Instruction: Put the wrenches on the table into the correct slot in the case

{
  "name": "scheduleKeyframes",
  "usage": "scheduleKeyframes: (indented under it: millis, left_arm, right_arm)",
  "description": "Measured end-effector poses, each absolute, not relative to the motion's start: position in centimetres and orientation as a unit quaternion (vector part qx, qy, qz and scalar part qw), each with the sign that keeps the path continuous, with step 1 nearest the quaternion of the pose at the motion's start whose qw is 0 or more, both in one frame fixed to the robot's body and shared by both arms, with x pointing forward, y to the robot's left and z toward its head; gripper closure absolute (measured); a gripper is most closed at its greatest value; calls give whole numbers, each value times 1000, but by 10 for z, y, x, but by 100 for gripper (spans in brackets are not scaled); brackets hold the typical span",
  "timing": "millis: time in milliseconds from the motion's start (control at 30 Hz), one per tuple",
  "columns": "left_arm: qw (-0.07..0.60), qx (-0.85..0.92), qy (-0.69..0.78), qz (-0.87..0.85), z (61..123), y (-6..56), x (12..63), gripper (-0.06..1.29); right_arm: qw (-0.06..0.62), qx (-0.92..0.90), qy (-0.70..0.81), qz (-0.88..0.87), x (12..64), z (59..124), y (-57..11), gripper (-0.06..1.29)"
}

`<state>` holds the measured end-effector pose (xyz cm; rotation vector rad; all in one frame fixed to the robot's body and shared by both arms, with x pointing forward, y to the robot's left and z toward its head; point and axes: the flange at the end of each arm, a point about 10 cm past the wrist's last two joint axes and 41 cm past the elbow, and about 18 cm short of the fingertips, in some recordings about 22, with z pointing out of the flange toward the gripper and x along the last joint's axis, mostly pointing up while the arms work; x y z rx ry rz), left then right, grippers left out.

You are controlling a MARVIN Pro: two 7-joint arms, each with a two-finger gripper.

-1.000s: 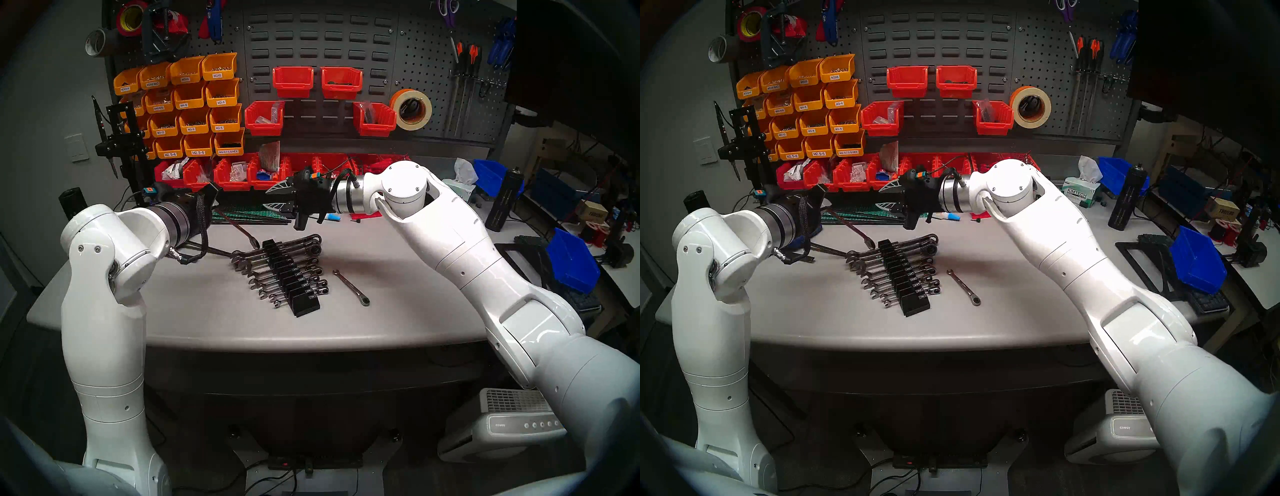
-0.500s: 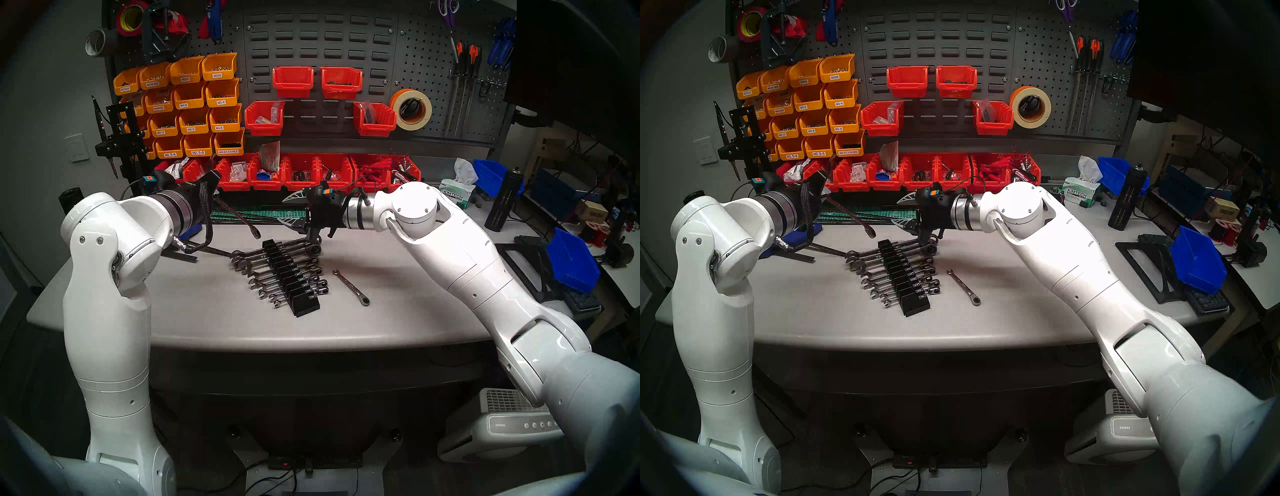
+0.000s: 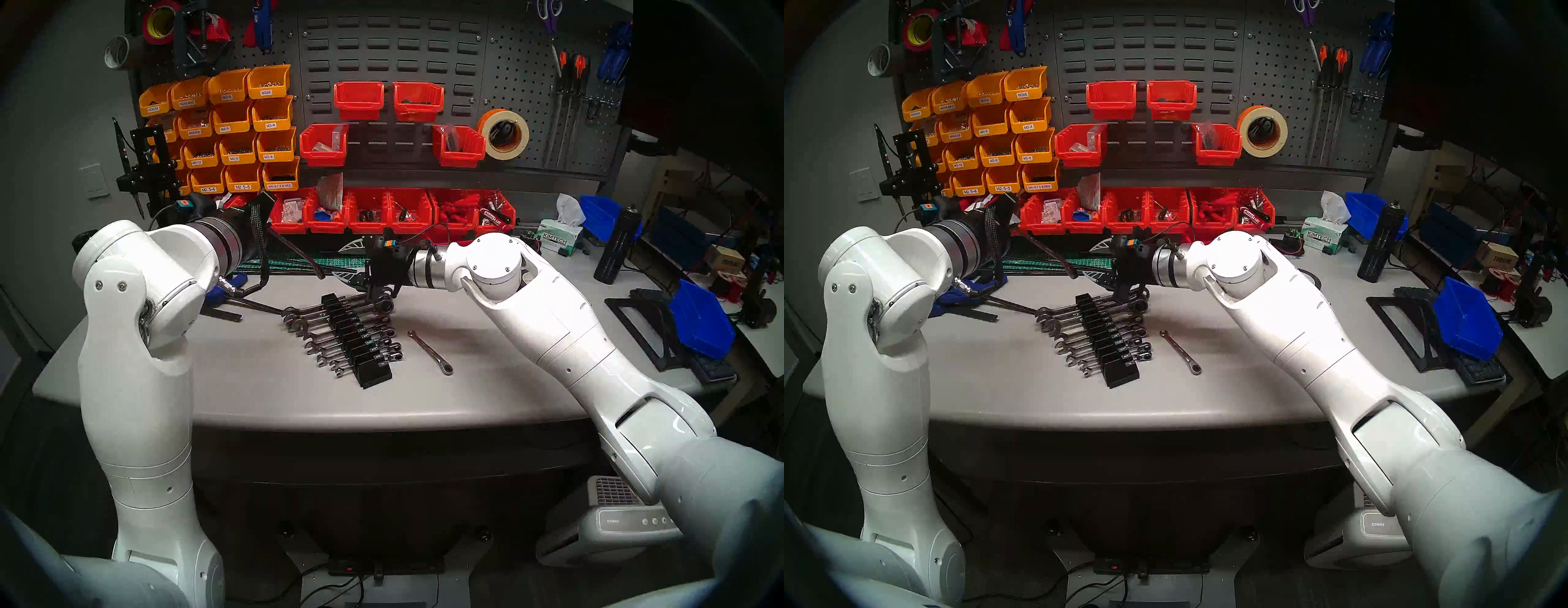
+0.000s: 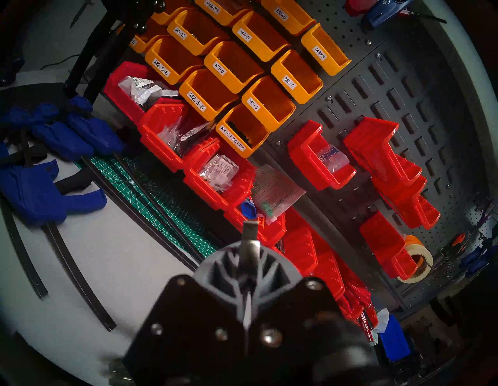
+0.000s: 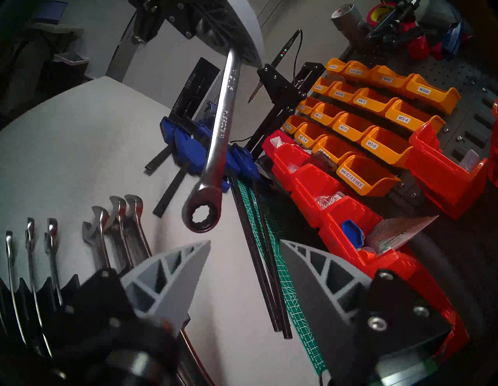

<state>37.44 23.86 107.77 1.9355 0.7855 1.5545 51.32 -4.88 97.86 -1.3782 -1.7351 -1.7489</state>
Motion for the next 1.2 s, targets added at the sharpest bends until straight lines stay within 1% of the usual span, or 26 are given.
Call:
scheduleKeyframes:
  millis: [533, 733, 833, 1200]
  left_arm:
    - [274, 704, 297, 583, 1086, 233, 373, 125]
    - [280, 701, 298, 584, 1088, 234, 372, 125]
    - [283, 700, 301, 583, 1088, 235, 371, 125]
    - [290, 697, 309, 578, 1089, 239, 371, 125]
  right_arm:
    - [180, -475, -600, -618, 513, 989, -43, 52]
    - [193, -472, -601, -615, 511, 994, -49, 52]
    - [195, -470, -601, -616, 511, 997, -55, 57]
    - [191, -464, -592, -631, 510, 1003, -76, 56]
